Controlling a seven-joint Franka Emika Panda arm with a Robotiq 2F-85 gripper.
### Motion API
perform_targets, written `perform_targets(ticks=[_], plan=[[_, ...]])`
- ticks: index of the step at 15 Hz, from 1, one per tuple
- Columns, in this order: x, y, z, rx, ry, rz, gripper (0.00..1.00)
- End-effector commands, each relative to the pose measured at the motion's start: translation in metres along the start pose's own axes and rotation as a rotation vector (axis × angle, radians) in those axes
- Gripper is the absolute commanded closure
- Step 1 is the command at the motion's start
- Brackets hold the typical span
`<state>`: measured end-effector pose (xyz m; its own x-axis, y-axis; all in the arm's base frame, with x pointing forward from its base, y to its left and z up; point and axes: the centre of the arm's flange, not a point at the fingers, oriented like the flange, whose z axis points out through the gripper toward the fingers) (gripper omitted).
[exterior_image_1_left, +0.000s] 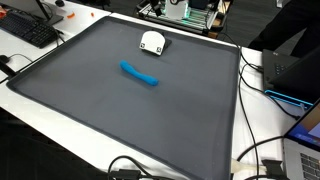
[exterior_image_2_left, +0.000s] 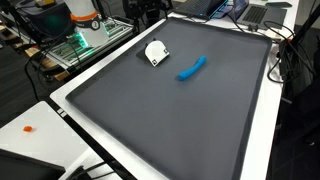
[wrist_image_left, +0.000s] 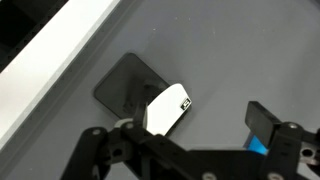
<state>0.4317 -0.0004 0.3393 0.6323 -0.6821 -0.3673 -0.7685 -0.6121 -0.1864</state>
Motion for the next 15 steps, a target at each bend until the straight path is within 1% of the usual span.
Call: perform_targets(ticks=[1,3,6,9,13,15], plan=[[-0.008,0.001,0.023,-0.003,-0.002,0.145,0.00],[-0.010,0.003,0.030,-0.009,-0.004,0.209,0.00],[-0.010,0.006,0.045,0.003,-0.025,0.258,0.00],[-0.007,0.007,0.059,0.006,-0.014,0.327,0.00],[-0.003,0.007,0.076,0.003,0.003,0.369,0.00],[-0.001,0.006,0.084,0.002,0.026,0.382,0.00]])
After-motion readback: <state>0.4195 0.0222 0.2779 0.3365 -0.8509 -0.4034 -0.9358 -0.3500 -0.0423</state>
